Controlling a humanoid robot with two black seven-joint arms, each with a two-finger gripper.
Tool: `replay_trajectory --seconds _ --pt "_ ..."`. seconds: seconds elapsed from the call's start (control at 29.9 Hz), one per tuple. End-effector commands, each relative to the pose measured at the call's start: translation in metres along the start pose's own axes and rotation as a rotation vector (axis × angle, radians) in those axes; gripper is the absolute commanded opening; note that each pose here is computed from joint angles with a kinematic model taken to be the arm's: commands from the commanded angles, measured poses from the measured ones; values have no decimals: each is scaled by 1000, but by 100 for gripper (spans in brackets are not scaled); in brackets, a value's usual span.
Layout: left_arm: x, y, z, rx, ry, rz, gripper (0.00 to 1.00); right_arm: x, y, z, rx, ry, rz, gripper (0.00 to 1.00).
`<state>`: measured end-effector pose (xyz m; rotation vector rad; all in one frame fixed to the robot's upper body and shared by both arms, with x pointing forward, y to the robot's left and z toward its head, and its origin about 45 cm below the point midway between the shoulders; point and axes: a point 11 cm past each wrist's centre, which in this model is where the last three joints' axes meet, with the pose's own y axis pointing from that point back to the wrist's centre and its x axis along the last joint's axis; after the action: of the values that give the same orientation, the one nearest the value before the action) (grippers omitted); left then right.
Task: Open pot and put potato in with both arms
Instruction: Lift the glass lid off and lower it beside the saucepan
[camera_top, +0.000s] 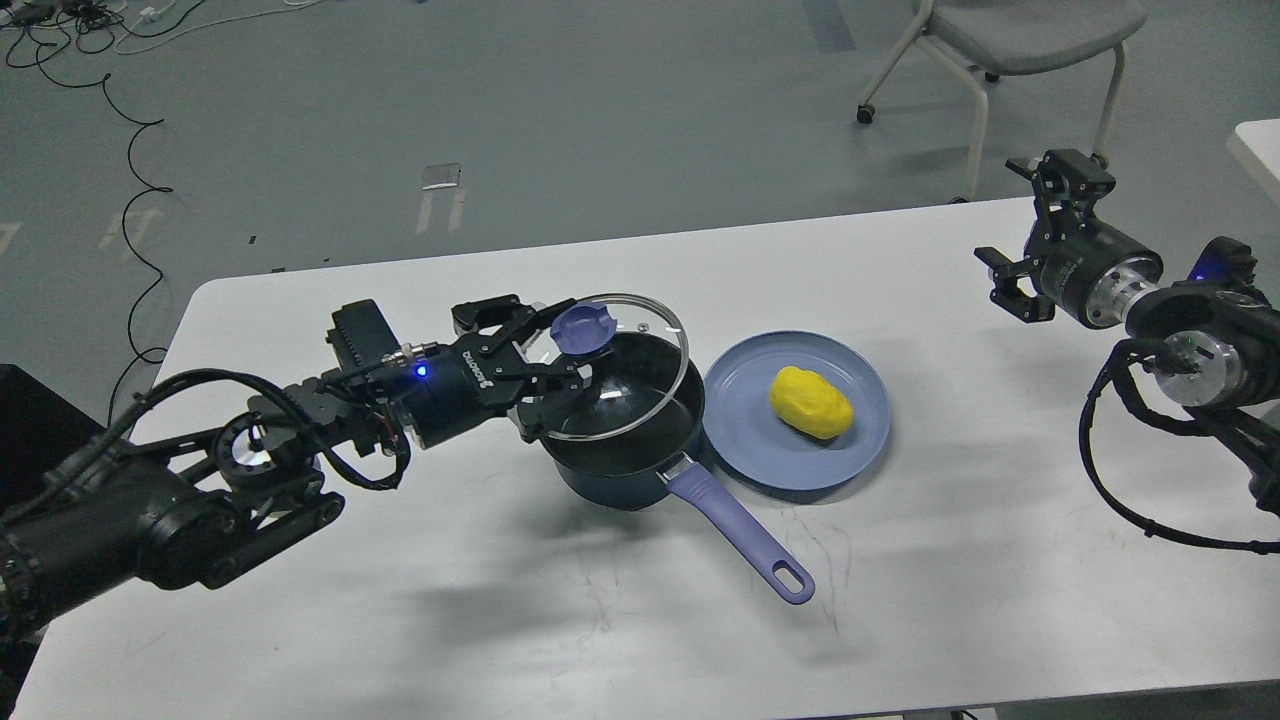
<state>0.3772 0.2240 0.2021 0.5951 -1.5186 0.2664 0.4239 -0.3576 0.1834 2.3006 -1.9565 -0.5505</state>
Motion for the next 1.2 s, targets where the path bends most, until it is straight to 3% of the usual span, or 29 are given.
replay_trajectory --seconds 0.0,0.33,1.17 --pt "3 20 -17 48 -20 -15 53 -2 -1 1 -1 -3 -4 100" --pt "-13 76 -47 182 1 -90 55 -6 -3 -3 7 -3 -12 100" --pt "-116 147 -38 357 157 -286 58 -6 -5 2 -8 7 -9 100"
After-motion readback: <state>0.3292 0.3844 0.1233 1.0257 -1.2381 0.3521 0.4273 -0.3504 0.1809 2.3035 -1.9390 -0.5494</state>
